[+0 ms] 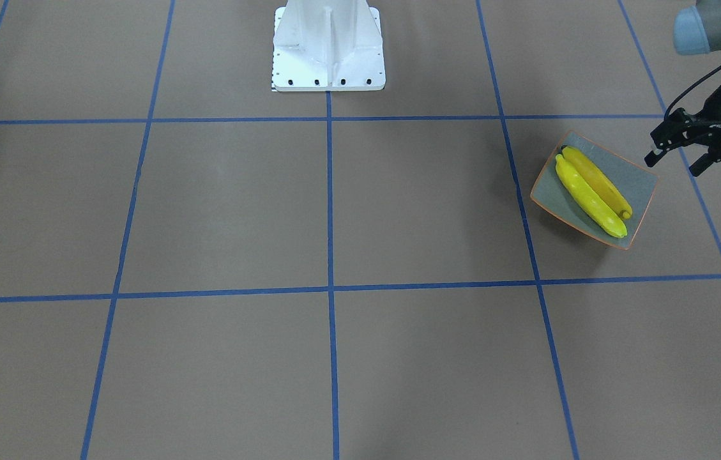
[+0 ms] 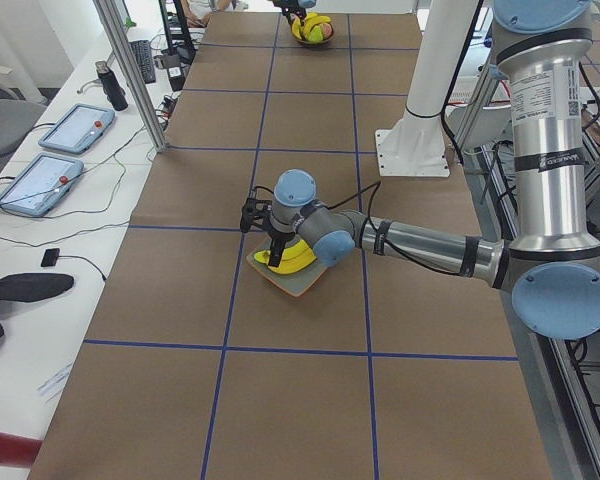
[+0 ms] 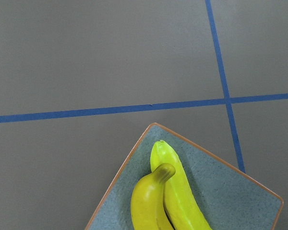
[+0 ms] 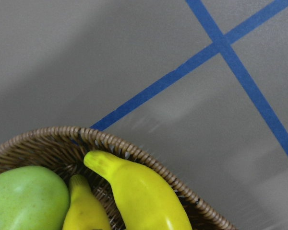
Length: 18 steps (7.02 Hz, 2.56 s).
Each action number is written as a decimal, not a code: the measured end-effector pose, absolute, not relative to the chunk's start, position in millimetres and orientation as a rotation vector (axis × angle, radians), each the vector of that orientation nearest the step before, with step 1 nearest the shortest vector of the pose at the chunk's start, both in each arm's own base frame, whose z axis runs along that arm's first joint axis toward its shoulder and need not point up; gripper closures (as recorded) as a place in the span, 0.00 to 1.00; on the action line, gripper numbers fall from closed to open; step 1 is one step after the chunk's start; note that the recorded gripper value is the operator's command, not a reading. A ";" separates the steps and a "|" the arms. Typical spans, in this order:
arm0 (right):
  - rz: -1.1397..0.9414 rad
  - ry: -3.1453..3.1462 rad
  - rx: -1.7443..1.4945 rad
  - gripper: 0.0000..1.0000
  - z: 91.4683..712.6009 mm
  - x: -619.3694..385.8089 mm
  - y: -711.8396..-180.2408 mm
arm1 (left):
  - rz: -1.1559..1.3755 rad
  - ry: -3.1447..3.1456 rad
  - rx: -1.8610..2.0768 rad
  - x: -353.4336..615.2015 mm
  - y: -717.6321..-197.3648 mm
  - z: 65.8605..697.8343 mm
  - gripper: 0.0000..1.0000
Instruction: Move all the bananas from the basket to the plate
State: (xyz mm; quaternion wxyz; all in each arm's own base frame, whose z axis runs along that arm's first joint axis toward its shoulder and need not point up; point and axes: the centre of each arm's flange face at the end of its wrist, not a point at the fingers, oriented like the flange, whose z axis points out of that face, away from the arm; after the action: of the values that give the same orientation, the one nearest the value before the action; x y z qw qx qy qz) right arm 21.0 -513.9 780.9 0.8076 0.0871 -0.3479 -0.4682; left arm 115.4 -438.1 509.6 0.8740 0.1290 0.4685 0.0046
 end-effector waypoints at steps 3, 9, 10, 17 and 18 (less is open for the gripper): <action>-1.002 -0.743 0.176 1.00 782.6 21.2 -513.4 | 0.009 0.979 0.267 115.2 -437.6 510.5 0.00; -0.926 -0.801 0.168 1.00 707.8 70.9 -570.3 | 0.008 0.982 0.265 115.6 -437.3 509.7 0.00; -0.865 -0.851 0.174 1.00 684.4 75.0 -575.3 | 0.010 0.985 0.265 116.0 -437.6 508.4 0.00; -0.277 -1.118 0.121 1.00 485.7 3.1 -579.3 | -0.219 1.223 0.204 179.6 -485.2 381.0 0.00; -0.248 -1.127 0.126 1.00 456.8 -14.0 -577.2 | -0.233 1.254 0.182 194.8 -489.2 360.9 0.00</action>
State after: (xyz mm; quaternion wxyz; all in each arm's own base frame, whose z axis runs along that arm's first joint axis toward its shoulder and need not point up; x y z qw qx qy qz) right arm -14.0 -577.2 456.8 0.8362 0.0598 -0.5325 -0.1173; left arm 194.8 -489.2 360.9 0.7997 0.0849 0.5844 -0.1086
